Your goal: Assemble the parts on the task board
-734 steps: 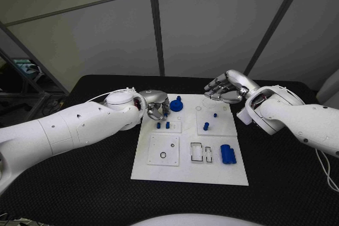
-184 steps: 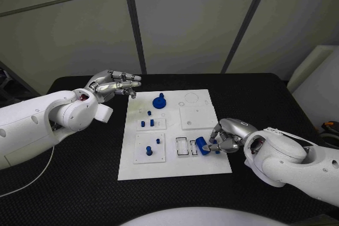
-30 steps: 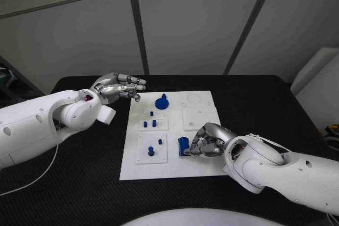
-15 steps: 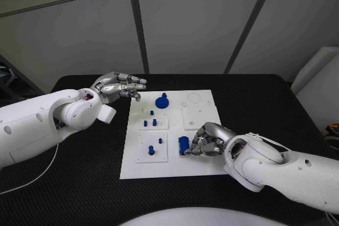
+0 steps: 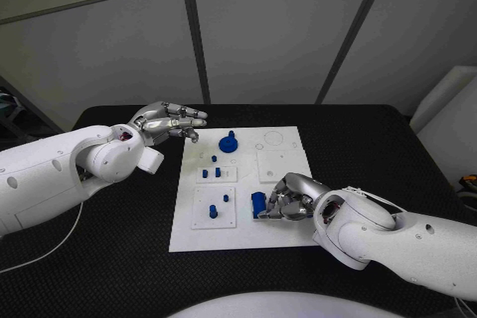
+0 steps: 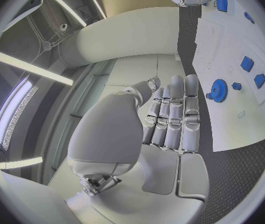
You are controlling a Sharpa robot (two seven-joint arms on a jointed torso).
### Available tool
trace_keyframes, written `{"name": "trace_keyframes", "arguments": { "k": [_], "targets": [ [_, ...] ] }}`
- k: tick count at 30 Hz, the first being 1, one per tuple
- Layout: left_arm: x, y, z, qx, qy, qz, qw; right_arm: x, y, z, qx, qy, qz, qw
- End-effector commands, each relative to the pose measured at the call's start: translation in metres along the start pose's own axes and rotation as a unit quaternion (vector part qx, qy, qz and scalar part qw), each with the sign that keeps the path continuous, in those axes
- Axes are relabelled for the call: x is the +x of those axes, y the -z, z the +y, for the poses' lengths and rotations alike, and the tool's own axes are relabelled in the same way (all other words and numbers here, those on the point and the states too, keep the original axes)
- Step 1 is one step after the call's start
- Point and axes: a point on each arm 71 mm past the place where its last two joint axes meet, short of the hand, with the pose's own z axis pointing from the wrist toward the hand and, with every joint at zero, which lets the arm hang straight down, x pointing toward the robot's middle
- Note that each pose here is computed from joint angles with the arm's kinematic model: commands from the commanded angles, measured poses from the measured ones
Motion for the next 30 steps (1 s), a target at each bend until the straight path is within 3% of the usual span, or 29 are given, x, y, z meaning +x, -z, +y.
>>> {"name": "trace_keyframes", "arguments": {
  "k": [1, 19, 30],
  "targets": [
    [0.0013, -0.0006, -0.0008, 0.001, 0.003, 0.007, 1.000, -0.001, 0.001, 0.002, -0.009, 0.003, -0.005, 1.000],
    [0.0002, -0.0005, 0.0003, -0.002, 0.003, 0.007, 1.000, -0.018, 0.020, -0.004, -0.039, -0.008, -0.059, 0.997],
    [-0.0002, 0.0007, 0.0000, 0.000, 0.002, 0.004, 1.000, -0.048, 0.041, -0.051, 0.005, 0.002, -0.085, 0.996]
  ]
}}
